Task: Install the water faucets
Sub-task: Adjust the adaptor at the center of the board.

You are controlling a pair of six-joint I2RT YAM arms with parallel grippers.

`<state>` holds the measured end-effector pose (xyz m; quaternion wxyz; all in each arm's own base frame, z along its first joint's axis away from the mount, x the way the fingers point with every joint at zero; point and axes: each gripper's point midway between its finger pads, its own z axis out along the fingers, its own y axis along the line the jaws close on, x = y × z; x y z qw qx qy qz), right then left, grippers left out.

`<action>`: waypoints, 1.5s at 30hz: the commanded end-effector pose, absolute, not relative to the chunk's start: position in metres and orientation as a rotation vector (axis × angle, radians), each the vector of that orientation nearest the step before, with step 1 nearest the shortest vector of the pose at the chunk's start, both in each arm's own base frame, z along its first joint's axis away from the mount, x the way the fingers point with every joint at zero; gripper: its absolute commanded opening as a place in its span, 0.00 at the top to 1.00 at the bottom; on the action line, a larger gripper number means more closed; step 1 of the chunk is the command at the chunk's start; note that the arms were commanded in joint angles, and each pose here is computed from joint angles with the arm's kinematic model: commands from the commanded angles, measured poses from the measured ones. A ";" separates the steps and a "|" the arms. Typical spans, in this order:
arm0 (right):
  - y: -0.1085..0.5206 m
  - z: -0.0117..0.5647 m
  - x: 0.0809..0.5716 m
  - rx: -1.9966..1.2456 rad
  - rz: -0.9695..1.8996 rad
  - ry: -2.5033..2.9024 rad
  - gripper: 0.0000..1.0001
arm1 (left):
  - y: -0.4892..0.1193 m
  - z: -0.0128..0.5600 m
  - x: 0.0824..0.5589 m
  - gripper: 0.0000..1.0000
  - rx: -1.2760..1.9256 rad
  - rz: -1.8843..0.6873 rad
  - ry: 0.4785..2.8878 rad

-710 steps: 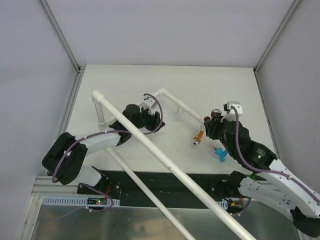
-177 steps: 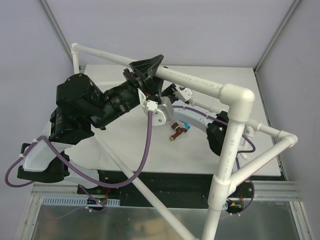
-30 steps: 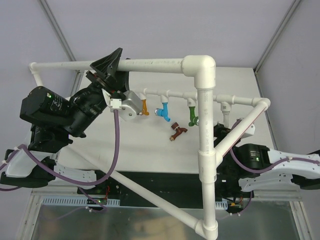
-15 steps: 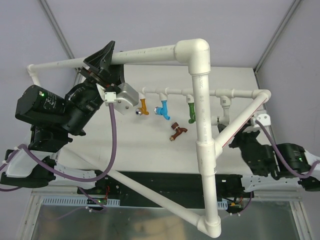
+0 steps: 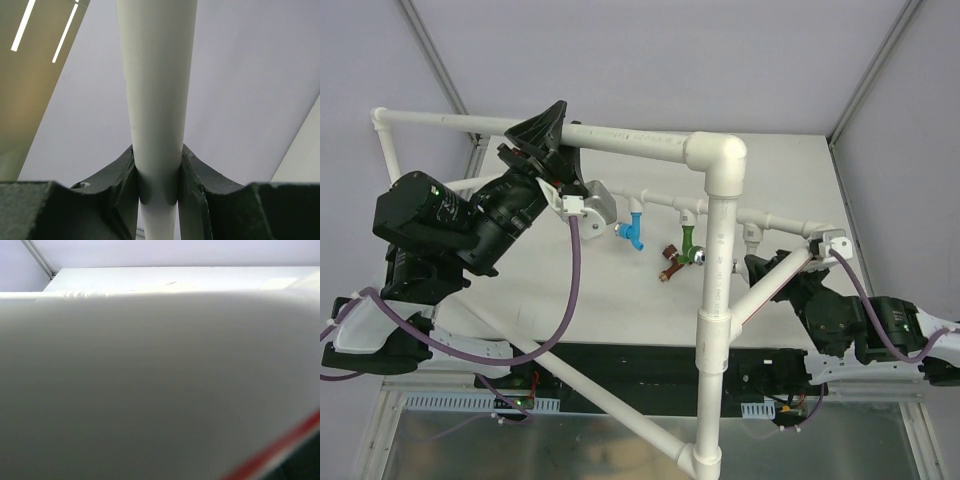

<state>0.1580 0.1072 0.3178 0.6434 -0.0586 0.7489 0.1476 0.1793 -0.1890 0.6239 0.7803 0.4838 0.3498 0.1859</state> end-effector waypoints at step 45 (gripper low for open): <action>0.103 0.237 0.196 0.374 0.407 1.459 0.28 | -0.099 0.723 0.150 1.00 0.572 0.228 0.636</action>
